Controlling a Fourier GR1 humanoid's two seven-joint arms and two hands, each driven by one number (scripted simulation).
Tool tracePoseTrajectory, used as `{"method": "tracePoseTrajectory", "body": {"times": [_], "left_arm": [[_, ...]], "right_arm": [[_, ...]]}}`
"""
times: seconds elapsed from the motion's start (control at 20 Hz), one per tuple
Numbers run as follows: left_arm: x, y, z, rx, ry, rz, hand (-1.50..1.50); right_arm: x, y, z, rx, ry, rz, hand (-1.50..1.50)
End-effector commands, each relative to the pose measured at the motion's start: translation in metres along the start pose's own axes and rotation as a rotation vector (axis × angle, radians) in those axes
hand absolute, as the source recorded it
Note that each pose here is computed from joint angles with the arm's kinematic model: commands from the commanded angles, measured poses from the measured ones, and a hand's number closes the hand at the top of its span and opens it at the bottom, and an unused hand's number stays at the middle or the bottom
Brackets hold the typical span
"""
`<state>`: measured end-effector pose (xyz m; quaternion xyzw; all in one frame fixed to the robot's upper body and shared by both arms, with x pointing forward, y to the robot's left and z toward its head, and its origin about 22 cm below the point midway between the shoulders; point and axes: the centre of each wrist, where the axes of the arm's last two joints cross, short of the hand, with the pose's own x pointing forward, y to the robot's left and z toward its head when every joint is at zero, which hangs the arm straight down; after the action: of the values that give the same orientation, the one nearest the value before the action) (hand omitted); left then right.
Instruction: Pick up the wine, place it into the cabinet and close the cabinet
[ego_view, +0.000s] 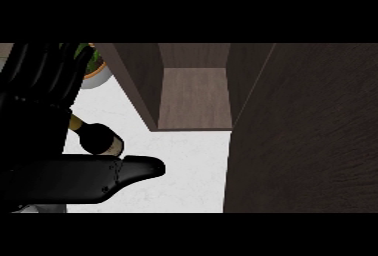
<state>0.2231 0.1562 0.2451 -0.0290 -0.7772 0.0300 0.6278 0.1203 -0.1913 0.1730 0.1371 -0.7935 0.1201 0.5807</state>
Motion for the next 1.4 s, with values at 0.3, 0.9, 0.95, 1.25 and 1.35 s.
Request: {"method": "tracePoseTrajectory", "body": {"times": [0.3, 0.9, 0.95, 1.25, 1.35], "left_arm": [[-0.007, 0.026, -0.005, 0.080, 0.004, -0.063, -1.50], [-0.021, 0.103, -0.004, 0.154, 0.038, -0.095, -1.50], [-0.013, 0.105, -0.001, 0.176, 0.025, -0.102, -1.50], [-0.039, 0.136, 0.006, 0.180, 0.068, -0.123, -1.50], [-0.049, 0.133, -0.005, 0.177, 0.093, -0.108, -1.50]], "right_arm": [[0.048, 0.003, 0.036, 0.003, -0.083, 0.017, -1.50], [0.052, 0.004, 0.031, 0.008, -0.082, 0.010, -1.50], [0.056, 0.002, 0.034, 0.000, -0.093, 0.014, -1.50], [0.049, 0.007, 0.027, -0.001, -0.088, 0.008, -1.50], [0.054, 0.006, 0.026, 0.007, -0.092, 0.002, -1.50]]}}
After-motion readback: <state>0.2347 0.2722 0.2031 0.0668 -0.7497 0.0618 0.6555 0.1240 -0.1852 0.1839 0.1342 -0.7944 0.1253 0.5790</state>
